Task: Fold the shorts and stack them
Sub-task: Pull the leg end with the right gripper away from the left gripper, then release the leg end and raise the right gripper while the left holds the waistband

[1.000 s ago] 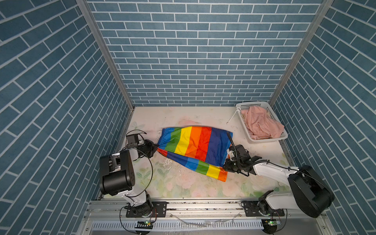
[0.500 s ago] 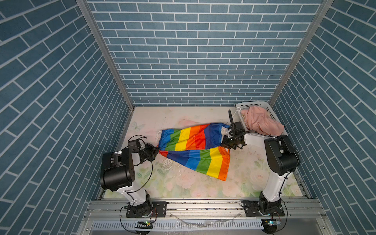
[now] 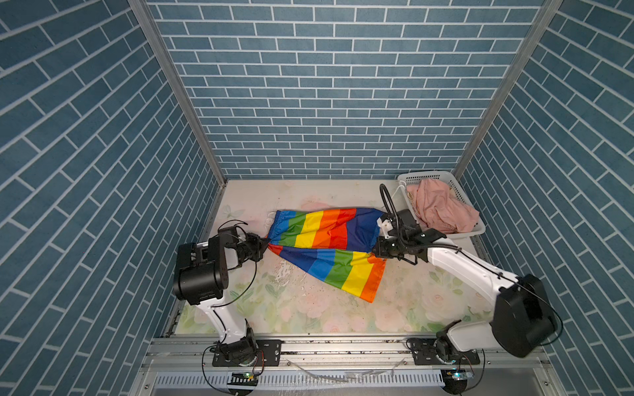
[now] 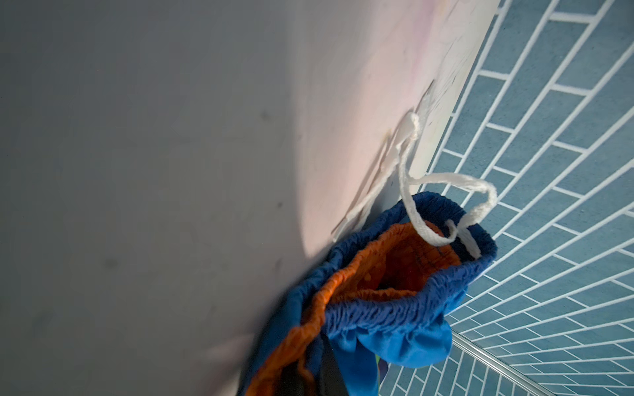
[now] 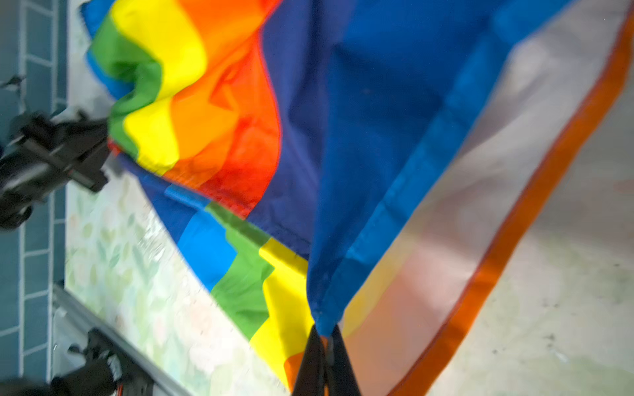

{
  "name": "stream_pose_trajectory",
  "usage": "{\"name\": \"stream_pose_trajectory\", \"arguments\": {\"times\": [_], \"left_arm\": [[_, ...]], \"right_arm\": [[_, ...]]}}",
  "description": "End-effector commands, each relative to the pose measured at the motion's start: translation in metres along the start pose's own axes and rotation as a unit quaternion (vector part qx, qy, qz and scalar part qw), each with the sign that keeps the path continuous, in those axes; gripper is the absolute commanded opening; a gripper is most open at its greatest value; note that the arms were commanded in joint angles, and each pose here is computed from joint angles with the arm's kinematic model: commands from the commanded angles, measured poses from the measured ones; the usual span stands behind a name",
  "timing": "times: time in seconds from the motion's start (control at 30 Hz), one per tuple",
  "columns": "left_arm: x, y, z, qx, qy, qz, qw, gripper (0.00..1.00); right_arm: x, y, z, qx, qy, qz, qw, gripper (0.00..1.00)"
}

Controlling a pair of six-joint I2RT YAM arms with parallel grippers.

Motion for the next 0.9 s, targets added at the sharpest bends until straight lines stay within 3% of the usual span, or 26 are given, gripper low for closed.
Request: {"name": "stream_pose_trajectory", "arguments": {"times": [0.0, 0.2, 0.3, 0.4, 0.53, 0.67, 0.87], "left_arm": [[0.009, 0.004, -0.009, -0.019, -0.015, -0.019, 1.000, 0.00], [0.011, 0.007, -0.013, -0.019, -0.019, -0.016, 1.000, 0.00], [0.011, 0.007, -0.014, -0.022, -0.022, -0.011, 0.999, 0.00], [0.009, 0.006, -0.013, -0.018, -0.022, -0.008, 1.000, 0.00], [0.009, 0.005, -0.012, -0.018, -0.021, -0.007, 1.000, 0.00], [0.009, 0.005, -0.010, -0.014, -0.023, -0.003, 1.000, 0.00], [0.009, 0.002, -0.007, -0.011, -0.026, 0.005, 1.000, 0.00]], "right_arm": [[-0.014, 0.020, 0.050, 0.064, -0.002, -0.002, 0.998, 0.00], [-0.013, 0.030, 0.094, 0.125, -0.015, -0.058, 0.990, 0.02], [-0.023, 0.029, 0.093, 0.117, -0.009, -0.032, 0.993, 0.30], [-0.031, 0.015, 0.071, 0.061, 0.029, -0.026, 0.997, 0.60], [-0.058, 0.001, 0.034, -0.011, 0.109, 0.012, 0.994, 0.89], [-0.081, 0.002, -0.006, -0.050, 0.157, 0.063, 0.984, 0.96], [-0.099, 0.029, -0.060, -0.054, 0.173, 0.073, 0.981, 0.98]]}}
Point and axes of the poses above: each gripper's point midway between its finger pads, its own y axis out along the fingers, its own x axis along the line the jaws close on, z = x × y, the point moved 6 cm from there along -y, back along the fingers, and after that the axes turned 12 degrees about y, right-handed, at the moved point
